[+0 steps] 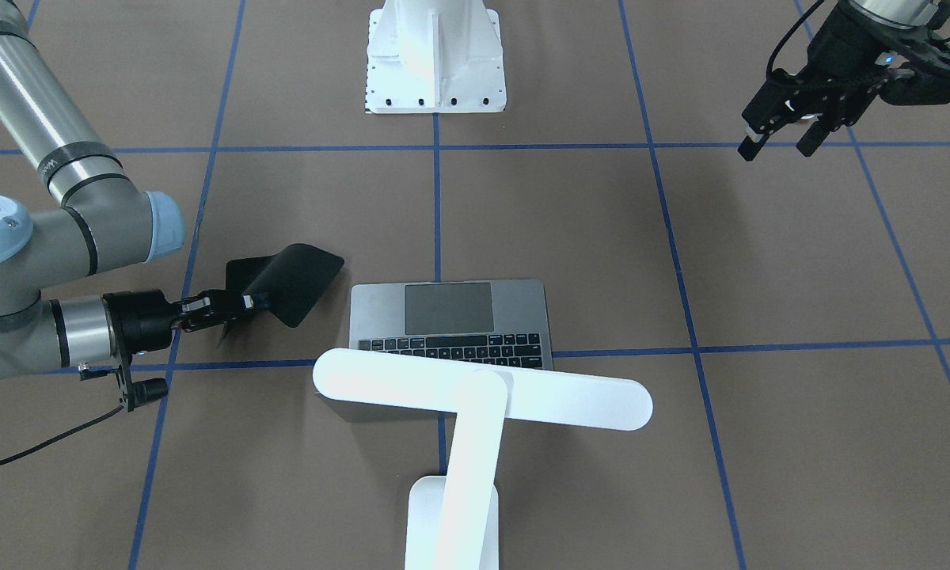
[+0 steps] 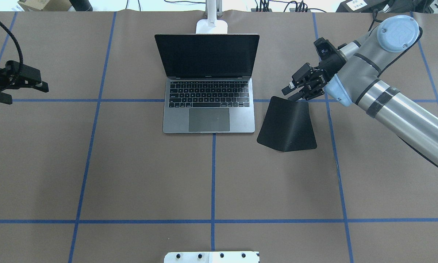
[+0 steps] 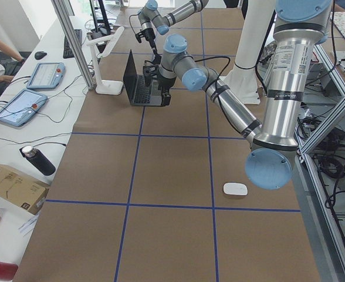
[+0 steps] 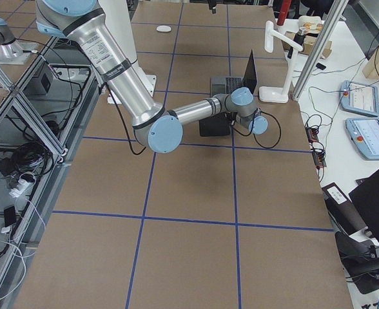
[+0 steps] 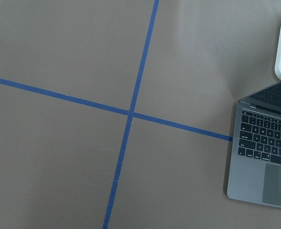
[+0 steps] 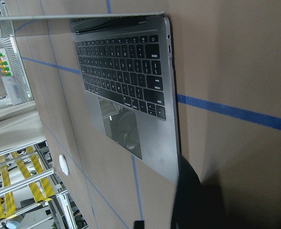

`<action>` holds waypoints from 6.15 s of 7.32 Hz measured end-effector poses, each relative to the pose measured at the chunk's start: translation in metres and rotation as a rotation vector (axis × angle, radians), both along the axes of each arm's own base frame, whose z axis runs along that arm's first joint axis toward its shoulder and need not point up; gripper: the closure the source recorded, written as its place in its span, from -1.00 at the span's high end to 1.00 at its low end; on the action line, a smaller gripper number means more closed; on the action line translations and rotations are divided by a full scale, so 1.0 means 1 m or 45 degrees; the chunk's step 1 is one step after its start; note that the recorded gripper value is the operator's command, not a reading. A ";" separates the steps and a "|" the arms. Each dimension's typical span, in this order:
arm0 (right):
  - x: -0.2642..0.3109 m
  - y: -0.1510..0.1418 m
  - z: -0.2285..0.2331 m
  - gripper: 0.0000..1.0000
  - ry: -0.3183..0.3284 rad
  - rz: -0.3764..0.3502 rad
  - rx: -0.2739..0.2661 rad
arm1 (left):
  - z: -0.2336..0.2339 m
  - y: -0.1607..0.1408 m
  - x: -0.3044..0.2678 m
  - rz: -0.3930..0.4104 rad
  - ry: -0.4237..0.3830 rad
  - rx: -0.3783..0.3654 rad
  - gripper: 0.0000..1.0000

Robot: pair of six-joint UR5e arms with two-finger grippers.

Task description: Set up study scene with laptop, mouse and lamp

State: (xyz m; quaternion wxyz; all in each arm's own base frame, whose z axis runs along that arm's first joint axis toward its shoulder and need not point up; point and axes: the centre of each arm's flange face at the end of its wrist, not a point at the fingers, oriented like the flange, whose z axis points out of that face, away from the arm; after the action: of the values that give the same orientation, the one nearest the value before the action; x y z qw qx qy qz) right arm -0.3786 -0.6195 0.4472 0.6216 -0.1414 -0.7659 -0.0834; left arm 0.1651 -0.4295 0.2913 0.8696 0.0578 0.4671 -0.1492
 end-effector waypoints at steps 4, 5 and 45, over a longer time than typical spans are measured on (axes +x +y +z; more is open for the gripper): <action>0.007 -0.024 -0.024 0.60 -0.044 0.074 0.002 | 0.001 -0.002 0.002 -0.001 -0.004 -0.001 0.99; 0.020 -0.032 -0.026 0.61 -0.048 0.102 0.006 | 0.000 -0.002 0.002 -0.001 -0.004 0.001 0.99; 0.387 0.008 0.135 0.97 1.063 0.001 0.596 | 0.376 0.273 0.014 0.520 -0.291 -0.134 0.99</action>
State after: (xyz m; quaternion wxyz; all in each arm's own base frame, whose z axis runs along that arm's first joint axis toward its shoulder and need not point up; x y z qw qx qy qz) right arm 0.0083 -0.6120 0.5820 0.8912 -0.0187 -0.4115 -0.1897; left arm 0.1787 -0.1560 0.6677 0.9308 -0.0666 0.3591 0.0131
